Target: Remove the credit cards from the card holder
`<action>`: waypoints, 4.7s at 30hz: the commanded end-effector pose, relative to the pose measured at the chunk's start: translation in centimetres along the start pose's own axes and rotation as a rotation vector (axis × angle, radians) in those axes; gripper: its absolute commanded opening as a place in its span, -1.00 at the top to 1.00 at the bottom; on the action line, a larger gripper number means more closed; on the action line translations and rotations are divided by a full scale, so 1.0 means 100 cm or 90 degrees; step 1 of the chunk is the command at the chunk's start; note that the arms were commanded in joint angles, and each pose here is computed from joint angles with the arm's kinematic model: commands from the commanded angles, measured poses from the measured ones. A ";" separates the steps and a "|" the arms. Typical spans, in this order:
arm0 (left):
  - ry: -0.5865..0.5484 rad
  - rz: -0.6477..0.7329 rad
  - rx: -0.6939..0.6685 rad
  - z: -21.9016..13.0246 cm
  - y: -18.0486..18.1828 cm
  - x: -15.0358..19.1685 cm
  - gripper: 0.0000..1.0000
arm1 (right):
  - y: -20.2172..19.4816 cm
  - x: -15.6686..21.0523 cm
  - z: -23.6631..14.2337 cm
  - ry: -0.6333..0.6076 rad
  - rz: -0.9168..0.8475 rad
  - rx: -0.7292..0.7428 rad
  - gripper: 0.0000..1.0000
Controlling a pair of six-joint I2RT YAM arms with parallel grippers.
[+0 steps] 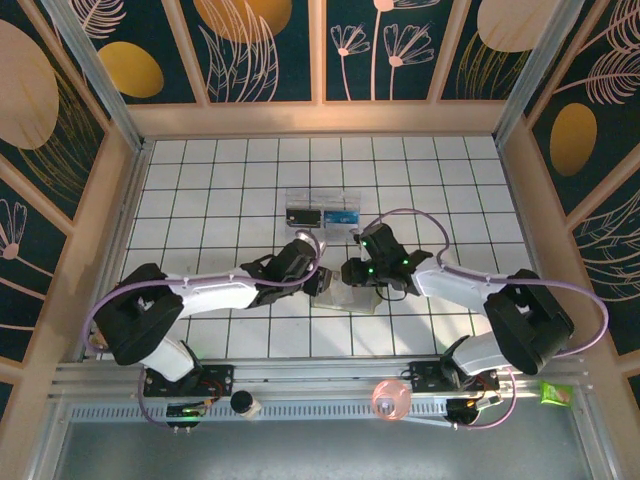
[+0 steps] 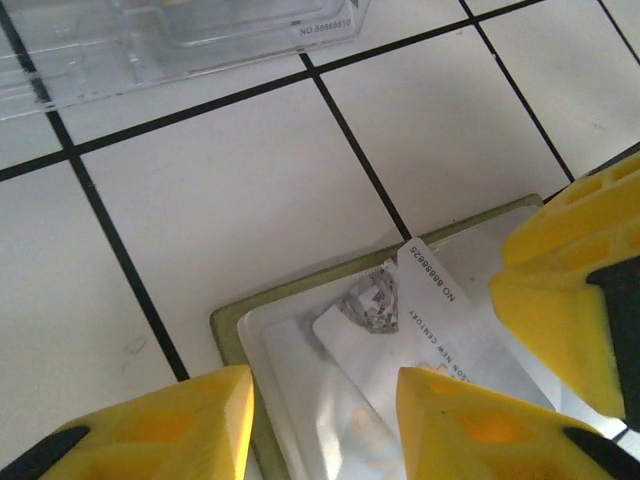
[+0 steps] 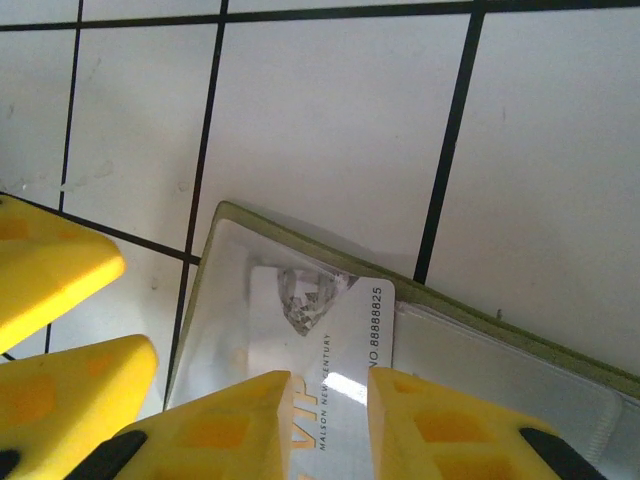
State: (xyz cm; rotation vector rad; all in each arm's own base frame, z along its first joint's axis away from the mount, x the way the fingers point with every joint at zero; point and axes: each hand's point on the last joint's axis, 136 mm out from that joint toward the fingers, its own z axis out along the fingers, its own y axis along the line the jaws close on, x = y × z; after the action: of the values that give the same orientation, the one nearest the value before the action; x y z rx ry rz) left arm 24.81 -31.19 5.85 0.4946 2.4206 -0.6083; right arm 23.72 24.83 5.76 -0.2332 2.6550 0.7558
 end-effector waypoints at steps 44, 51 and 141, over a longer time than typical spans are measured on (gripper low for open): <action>0.176 0.011 -0.065 0.023 0.024 0.098 0.34 | -0.032 0.020 0.007 0.024 0.067 -0.022 0.86; 0.170 -0.010 -0.044 0.016 0.019 0.099 0.38 | -0.042 0.015 -0.010 -0.007 0.085 0.006 0.99; 0.124 0.727 0.130 0.004 -0.013 -0.143 1.00 | -0.040 -0.058 -0.142 -0.362 0.097 -0.093 0.68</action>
State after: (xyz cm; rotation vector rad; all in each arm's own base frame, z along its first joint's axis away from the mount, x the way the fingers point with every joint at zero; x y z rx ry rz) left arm 35.41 -36.08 14.79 1.7508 1.8422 -0.3207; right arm 25.59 14.52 17.16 0.1446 2.0904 0.9292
